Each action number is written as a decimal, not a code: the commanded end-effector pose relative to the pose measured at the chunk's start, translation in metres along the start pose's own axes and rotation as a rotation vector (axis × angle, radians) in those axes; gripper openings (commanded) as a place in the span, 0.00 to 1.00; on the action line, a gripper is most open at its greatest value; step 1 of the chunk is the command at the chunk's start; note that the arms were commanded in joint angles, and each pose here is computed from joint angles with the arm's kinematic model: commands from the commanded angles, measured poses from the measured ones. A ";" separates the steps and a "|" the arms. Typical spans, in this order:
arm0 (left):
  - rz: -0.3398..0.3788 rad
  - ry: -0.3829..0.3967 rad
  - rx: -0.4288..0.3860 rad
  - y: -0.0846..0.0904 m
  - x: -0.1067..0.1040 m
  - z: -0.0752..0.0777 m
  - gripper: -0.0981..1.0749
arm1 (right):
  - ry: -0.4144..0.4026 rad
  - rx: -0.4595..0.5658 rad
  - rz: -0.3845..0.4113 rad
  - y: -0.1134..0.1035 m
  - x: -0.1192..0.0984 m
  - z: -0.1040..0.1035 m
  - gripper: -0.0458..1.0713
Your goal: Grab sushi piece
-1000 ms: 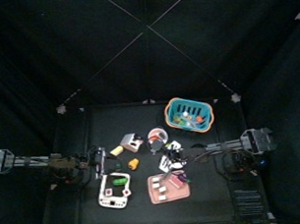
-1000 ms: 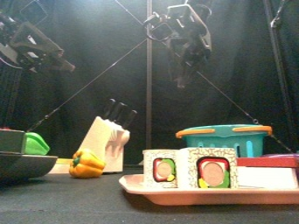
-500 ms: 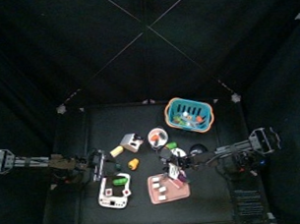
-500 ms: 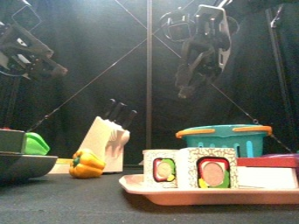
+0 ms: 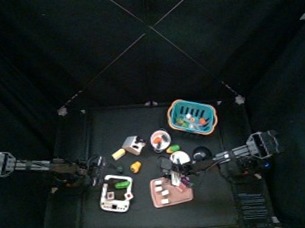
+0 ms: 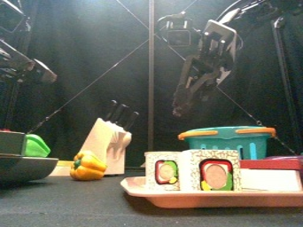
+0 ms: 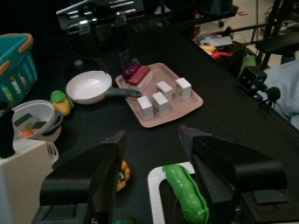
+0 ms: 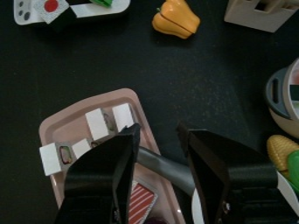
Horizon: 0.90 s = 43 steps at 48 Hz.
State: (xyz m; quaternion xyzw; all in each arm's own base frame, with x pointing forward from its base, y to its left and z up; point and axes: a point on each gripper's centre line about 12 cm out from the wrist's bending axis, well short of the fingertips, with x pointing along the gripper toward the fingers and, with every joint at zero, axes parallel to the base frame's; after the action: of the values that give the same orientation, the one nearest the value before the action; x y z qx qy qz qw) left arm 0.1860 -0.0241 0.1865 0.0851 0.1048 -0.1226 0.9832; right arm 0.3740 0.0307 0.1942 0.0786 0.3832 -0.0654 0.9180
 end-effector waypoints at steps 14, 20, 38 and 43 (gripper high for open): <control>0.056 0.044 -0.095 0.012 0.023 -0.010 0.83 | -0.063 0.010 0.047 0.006 -0.004 0.012 0.74; 0.045 0.074 -0.076 0.014 0.038 -0.008 0.83 | -0.074 0.016 0.058 0.007 -0.004 0.014 0.74; 0.012 0.069 -0.072 0.009 0.048 -0.001 0.84 | -0.046 -0.001 0.093 0.018 0.009 0.000 0.74; 0.012 0.069 -0.073 0.009 0.048 0.000 0.84 | -0.014 -0.015 0.082 0.019 0.022 -0.006 0.74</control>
State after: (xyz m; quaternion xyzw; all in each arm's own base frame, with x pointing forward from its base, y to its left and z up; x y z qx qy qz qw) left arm 0.2279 -0.0254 0.1688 0.0550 0.1552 -0.1098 0.9802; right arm 0.3819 0.0466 0.1729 0.0881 0.3802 -0.0298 0.9202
